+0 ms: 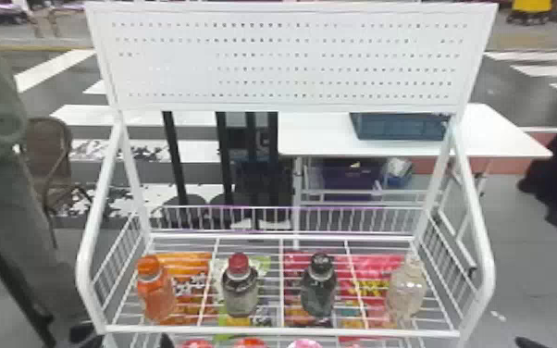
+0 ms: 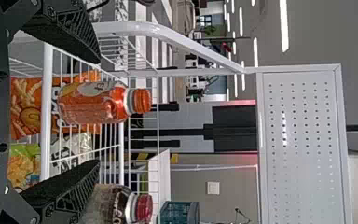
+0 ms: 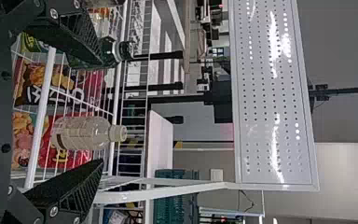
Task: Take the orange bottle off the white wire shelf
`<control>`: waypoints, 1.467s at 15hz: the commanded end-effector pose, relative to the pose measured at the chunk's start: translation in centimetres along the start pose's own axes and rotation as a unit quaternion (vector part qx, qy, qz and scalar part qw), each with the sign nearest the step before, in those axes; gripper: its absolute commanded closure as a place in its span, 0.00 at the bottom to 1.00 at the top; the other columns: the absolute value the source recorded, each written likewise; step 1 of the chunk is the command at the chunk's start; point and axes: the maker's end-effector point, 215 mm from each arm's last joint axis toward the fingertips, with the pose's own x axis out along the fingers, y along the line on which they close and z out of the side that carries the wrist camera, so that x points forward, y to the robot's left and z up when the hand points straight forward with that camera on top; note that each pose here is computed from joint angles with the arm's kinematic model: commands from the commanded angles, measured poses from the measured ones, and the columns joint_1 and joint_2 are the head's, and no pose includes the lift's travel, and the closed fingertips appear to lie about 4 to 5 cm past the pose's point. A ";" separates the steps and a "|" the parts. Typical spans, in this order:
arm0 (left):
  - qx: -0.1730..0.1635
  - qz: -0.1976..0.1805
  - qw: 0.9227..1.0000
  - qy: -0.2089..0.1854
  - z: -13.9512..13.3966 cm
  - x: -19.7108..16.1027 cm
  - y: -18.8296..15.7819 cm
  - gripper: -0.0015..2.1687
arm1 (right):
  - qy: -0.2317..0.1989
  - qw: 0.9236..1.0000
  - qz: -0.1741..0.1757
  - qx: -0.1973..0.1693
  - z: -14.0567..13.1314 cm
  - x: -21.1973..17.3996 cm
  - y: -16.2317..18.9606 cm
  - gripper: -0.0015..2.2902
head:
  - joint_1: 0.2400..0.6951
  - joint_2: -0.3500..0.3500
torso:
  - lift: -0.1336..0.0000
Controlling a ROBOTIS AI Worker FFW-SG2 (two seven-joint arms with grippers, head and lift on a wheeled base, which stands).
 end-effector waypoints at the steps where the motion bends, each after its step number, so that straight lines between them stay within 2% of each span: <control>1: -0.009 0.008 1.000 -0.006 -2.0 1.4 0.4 0.07 | 0.002 1.000 0.000 0.001 -0.2 0.0 0.1 0.06 | 0.57 0.50 | 1.00; 2: -0.021 0.012 1.000 -0.003 -2.9 2.3 0.5 0.07 | 0.002 1.000 0.001 0.000 -0.2 0.0 0.1 0.06 | 0.57 0.50 | 1.00; 6: -0.023 0.010 0.999 -0.019 -3.2 6.0 0.5 0.07 | 0.004 1.000 0.001 0.000 -0.2 -0.3 0.2 0.06 | 0.57 0.50 | 1.00; 14: -0.008 0.006 1.000 -0.001 -6.1 12.6 0.8 0.07 | 0.011 1.000 -0.005 -0.008 -0.1 -1.2 -0.4 0.06 | 0.57 0.50 | 1.00; 19: -0.005 0.013 1.000 -0.016 -5.0 14.9 1.4 0.07 | 0.013 1.000 -0.009 -0.010 -0.3 -1.4 -0.8 0.06 | 0.57 0.50 | 1.00; 20: -0.005 0.018 1.000 -0.016 -5.0 15.2 1.8 0.08 | 0.013 1.000 -0.009 -0.010 -0.3 -1.4 -0.8 0.06 | 0.57 0.50 | 1.00; 22: -0.006 0.022 1.000 -0.014 -5.2 15.2 2.3 0.27 | 0.014 1.000 -0.010 -0.010 -0.5 -1.4 -0.9 0.06 | 0.57 0.50 | 1.00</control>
